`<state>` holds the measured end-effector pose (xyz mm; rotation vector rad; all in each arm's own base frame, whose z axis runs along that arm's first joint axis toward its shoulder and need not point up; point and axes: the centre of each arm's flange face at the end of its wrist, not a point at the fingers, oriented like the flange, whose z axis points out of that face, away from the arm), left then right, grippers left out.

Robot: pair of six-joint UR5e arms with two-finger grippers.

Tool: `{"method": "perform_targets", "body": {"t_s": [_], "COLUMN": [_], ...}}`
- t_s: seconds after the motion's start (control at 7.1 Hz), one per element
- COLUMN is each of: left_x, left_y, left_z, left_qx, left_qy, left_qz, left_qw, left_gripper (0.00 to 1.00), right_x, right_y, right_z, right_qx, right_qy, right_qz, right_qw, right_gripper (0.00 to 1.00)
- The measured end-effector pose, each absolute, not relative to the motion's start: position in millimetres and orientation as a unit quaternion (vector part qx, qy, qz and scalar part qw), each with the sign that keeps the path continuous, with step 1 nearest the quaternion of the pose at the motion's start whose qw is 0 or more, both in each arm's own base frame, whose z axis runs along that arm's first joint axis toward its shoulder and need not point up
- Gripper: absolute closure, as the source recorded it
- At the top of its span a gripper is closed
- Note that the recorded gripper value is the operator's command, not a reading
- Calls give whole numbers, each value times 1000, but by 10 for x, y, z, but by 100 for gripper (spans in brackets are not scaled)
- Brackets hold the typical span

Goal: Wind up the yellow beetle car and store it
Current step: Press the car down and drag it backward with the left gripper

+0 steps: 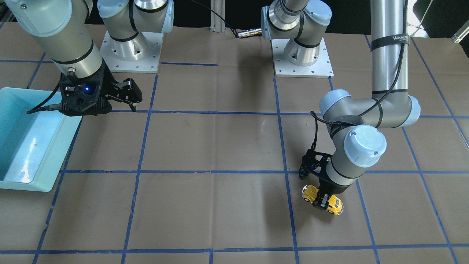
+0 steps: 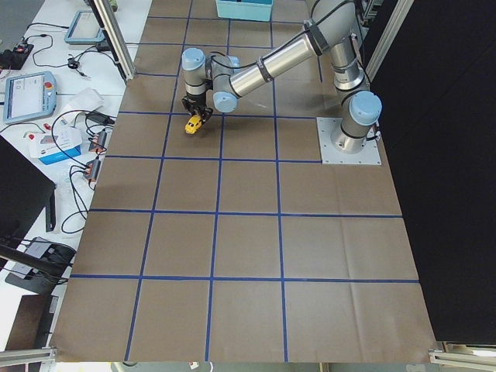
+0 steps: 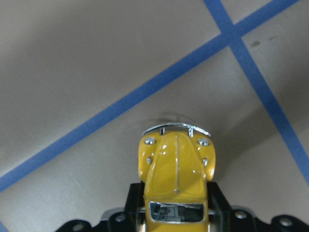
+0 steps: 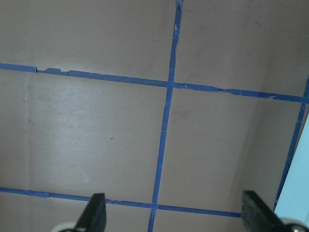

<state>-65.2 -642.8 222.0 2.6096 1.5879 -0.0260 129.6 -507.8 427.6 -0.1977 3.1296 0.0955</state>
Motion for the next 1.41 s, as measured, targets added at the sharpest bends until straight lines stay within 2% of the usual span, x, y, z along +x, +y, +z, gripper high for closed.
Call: {"method": "perform_targets", "body": {"t_s": [0.56, 1.41], "left_x": [-1100, -1218], "left_y": [-6337, -6250], "left_z": [2428, 2163], "left_qx": [847, 850], "left_qy": [529, 527], "left_qz": [-19, -11], "left_qw": [51, 23], "left_gripper": [100, 100], "right_x": [1296, 1293], "right_y": [-5072, -5061], "right_z": [4258, 4223], "right_qx": [-64, -64], "right_qy": [997, 997], "right_qz": [32, 36], "right_qw": [2, 1], "right_gripper": [0, 0]}}
